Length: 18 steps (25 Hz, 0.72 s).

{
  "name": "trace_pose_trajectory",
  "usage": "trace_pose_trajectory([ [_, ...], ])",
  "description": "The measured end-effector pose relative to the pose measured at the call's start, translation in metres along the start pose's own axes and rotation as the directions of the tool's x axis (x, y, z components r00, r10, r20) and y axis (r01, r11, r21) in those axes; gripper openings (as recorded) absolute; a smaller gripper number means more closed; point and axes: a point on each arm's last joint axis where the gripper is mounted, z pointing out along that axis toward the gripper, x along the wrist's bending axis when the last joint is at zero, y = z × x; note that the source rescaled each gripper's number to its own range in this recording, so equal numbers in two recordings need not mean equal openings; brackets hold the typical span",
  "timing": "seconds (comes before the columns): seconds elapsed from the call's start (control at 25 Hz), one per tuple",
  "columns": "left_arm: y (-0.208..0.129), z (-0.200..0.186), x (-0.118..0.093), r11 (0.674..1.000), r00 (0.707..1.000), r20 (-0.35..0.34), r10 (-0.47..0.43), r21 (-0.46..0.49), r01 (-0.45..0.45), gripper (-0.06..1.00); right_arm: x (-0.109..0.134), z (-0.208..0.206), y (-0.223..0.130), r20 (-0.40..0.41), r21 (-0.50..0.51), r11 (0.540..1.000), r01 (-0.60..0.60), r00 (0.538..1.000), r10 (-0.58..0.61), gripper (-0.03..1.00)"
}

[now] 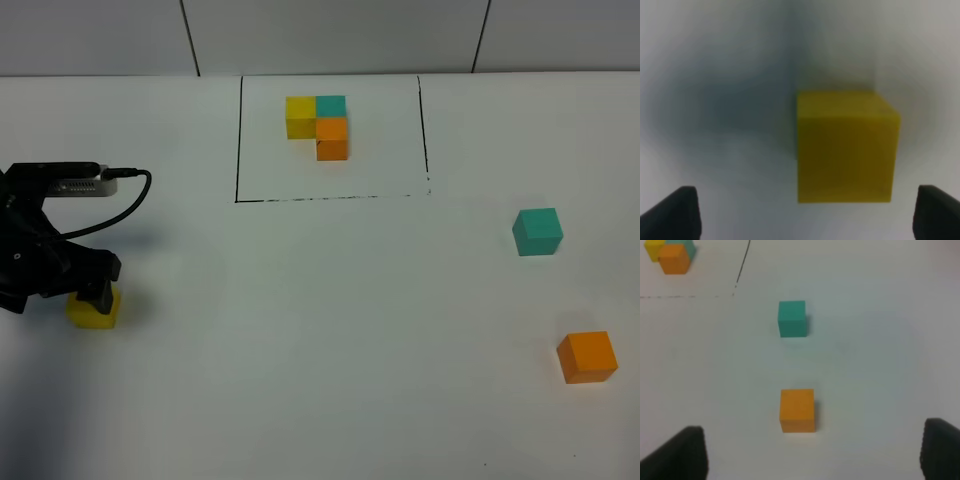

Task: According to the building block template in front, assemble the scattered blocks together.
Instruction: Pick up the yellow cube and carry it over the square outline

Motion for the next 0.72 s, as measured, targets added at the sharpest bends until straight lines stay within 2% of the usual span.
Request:
trace_pose_trajectory([
  [0.4,0.0048,0.003,-0.0015,0.999,1.0,0.0,0.005,-0.042,-0.005,0.98,0.0,0.0,0.0,0.0,0.0,1.0,0.0,1.0,0.0,0.72],
  [0.72,0.0075,0.0041,-0.0108,0.996,0.999,-0.01,0.047,-0.074,-0.048,0.98,0.0,0.0,0.0,0.0,0.0,1.0,0.0,1.0,0.0,0.72],
])
